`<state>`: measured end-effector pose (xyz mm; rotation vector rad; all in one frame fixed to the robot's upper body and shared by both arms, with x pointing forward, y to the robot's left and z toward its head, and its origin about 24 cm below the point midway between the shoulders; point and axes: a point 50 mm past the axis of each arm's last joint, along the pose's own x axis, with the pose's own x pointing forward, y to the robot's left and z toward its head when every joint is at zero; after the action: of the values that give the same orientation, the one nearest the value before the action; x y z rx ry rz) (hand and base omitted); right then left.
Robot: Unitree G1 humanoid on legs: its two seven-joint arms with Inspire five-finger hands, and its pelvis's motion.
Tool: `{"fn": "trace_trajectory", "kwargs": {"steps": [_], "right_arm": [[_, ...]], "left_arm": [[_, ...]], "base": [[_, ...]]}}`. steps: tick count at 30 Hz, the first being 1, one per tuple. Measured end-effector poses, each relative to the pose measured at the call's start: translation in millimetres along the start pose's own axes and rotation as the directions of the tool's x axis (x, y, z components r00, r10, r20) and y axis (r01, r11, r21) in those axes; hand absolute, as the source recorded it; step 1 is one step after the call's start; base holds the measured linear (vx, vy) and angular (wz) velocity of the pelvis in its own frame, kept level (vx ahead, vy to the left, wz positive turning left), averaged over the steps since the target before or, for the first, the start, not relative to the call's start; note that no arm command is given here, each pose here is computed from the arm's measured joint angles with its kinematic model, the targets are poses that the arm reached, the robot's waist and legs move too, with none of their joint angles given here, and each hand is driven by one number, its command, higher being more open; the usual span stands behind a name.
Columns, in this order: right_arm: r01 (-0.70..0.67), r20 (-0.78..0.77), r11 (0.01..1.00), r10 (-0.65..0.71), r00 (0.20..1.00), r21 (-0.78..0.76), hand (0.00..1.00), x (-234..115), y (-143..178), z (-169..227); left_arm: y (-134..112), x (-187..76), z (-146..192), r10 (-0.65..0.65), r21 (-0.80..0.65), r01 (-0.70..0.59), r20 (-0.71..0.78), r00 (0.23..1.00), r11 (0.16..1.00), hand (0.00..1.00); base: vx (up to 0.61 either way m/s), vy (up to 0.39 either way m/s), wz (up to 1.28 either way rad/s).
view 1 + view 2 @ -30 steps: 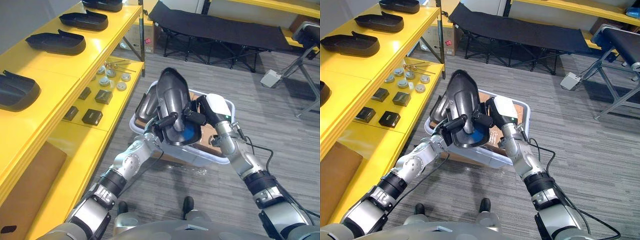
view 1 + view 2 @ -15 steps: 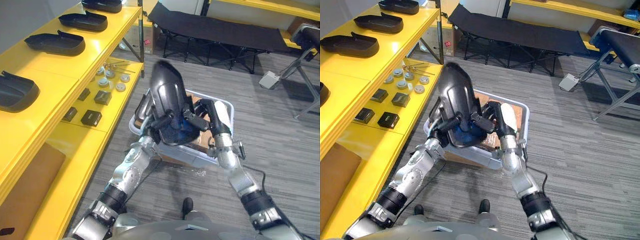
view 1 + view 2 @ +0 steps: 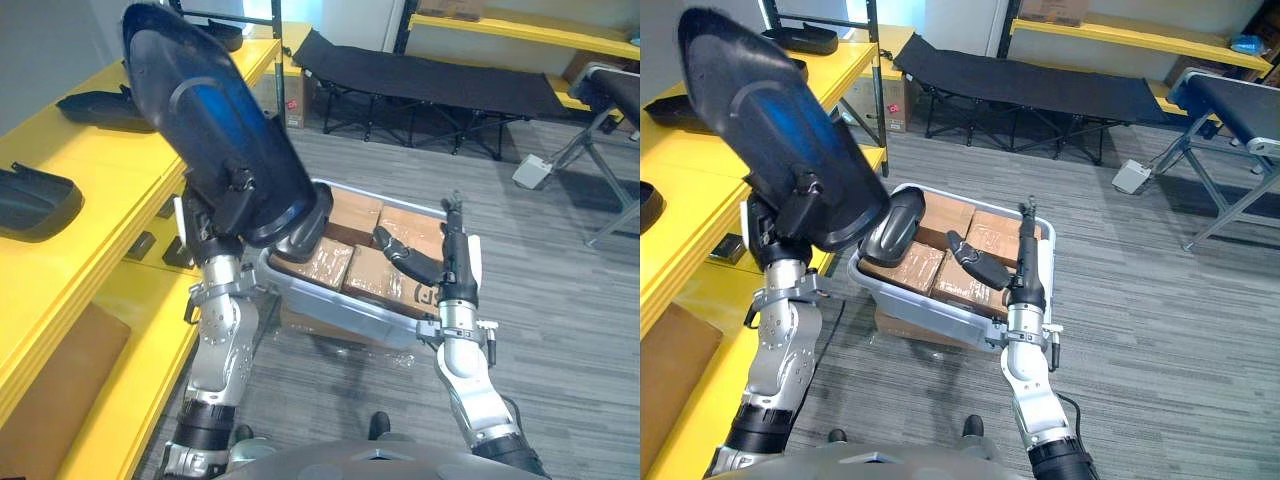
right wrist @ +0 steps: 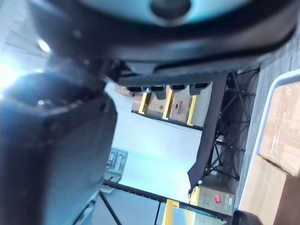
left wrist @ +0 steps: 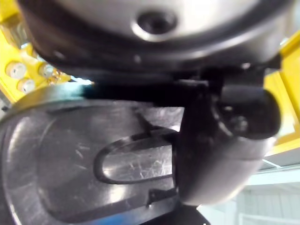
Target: Walk over and take three plastic housings, then place them on the shelf
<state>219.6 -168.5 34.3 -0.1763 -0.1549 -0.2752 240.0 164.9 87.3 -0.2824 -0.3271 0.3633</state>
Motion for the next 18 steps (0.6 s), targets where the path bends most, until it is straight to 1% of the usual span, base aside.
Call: {"fn": "trace_trajectory", "kwargs": {"steps": [1,4,6,9,11,14,16,18], "right_arm": [[0.012,-0.023,1.000,-0.011,1.000,0.023,1.00,-2.5,-2.8,-2.7],[0.030,-0.068,0.998,-0.026,0.997,0.060,1.00,-7.5,-7.7,-8.4],[0.043,-0.107,0.996,-0.034,0.994,0.083,1.00,-13.9,-11.2,-13.8],[0.082,-0.195,0.989,-0.057,0.979,0.122,1.00,-29.3,-20.4,-26.2],[0.094,-0.228,0.987,-0.062,0.972,0.132,1.00,-36.2,-23.2,-30.7],[0.108,-0.225,0.979,-0.068,0.972,0.172,1.00,-38.8,-20.5,-29.9],[0.097,-0.208,0.974,-0.053,0.977,0.207,1.00,-37.5,-16.4,-27.1],[0.065,-0.180,0.970,-0.022,0.983,0.236,1.00,-36.6,-8.4,-23.0]], "left_arm": [[3.2,-3.6,-1.6,0.016,0.025,-0.016,-0.002,1.000,1.000,0.00],[6.3,-7.9,-4.2,0.049,0.036,-0.048,-0.013,0.999,0.998,0.00],[12.6,-12.8,0.0,0.077,0.059,-0.078,0.007,0.997,0.995,0.00],[21.4,-22.4,10.5,0.111,0.047,-0.113,0.046,0.993,0.992,0.00],[25.9,-25.1,15.7,0.126,0.042,-0.129,0.071,0.990,0.991,0.00],[30.0,-27.0,22.2,0.139,0.038,-0.143,0.096,0.986,0.989,0.00],[31.5,-27.7,23.4,0.153,0.038,-0.157,0.100,0.983,0.987,0.00],[38.7,-33.3,25.2,0.191,0.061,-0.198,0.104,0.976,0.978,0.00]], "base": [[0.00,0.008,-0.04],[0.00,0.000,0.00],[0.00,0.000,0.00],[0.02,0.007,-0.01],[0.00,0.000,0.00],[0.00,0.000,0.00],[0.00,0.004,0.02],[-0.01,0.009,0.05]]}}
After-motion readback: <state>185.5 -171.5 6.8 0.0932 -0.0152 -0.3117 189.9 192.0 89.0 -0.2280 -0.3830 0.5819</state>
